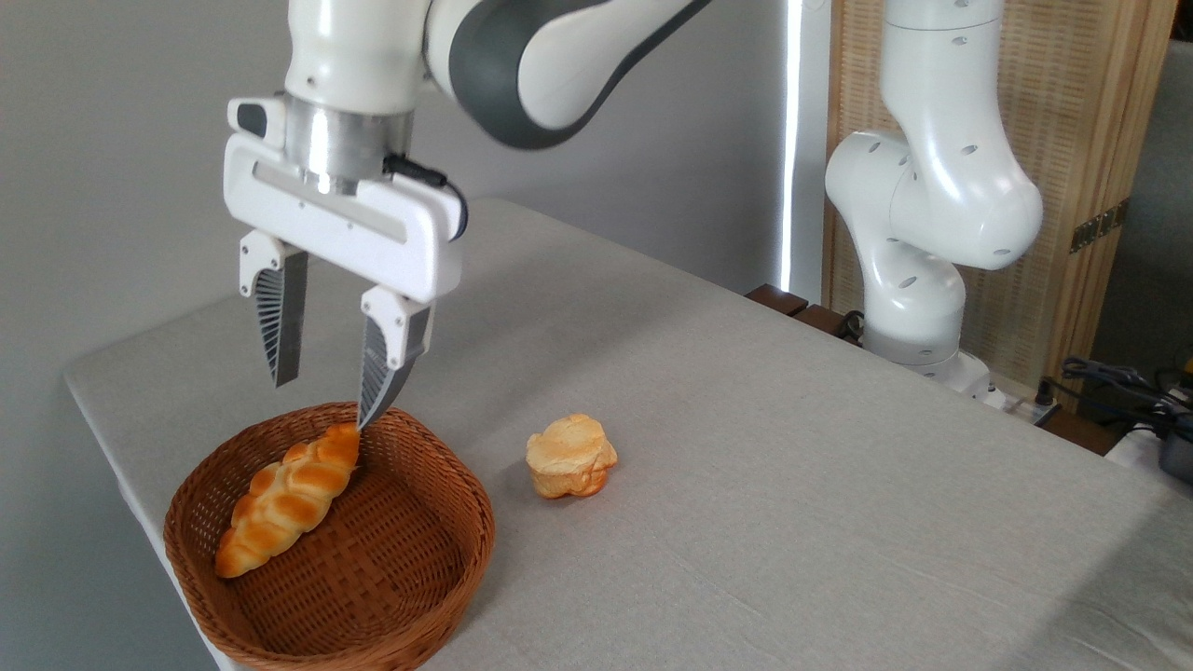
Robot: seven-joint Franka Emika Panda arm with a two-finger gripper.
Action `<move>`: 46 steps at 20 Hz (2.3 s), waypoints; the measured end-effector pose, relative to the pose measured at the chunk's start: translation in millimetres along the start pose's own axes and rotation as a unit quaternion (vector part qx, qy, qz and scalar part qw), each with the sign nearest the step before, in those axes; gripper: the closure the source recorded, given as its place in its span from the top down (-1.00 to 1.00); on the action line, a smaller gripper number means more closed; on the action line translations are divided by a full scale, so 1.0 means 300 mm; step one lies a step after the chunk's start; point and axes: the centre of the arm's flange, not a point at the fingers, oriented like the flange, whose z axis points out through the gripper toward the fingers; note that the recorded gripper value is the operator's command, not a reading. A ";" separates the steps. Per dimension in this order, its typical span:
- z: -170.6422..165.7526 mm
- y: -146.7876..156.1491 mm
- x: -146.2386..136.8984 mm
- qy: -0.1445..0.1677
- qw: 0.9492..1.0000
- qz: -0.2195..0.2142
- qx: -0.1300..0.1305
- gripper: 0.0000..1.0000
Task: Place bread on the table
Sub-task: 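Move the open gripper over the braided roll and lower into the basket, then close the gripper on the braided roll in the basket, then lift the braided roll out of the basket toward the round bun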
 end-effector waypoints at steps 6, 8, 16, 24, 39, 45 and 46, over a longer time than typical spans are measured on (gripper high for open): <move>0.207 0.067 0.043 0.019 1.000 0.009 -0.007 1.00; 0.261 0.085 0.047 0.020 1.000 0.013 -0.010 1.00; 0.394 0.149 0.034 -0.006 0.999 0.037 -0.012 1.00; 0.447 0.146 0.031 -0.005 0.999 0.039 -0.010 1.00; 0.450 0.146 0.032 -0.005 0.999 0.039 -0.010 -0.20; 0.391 0.128 0.056 0.011 0.999 0.037 -0.005 -0.19; 0.362 0.122 0.062 0.016 0.999 0.036 -0.003 -0.19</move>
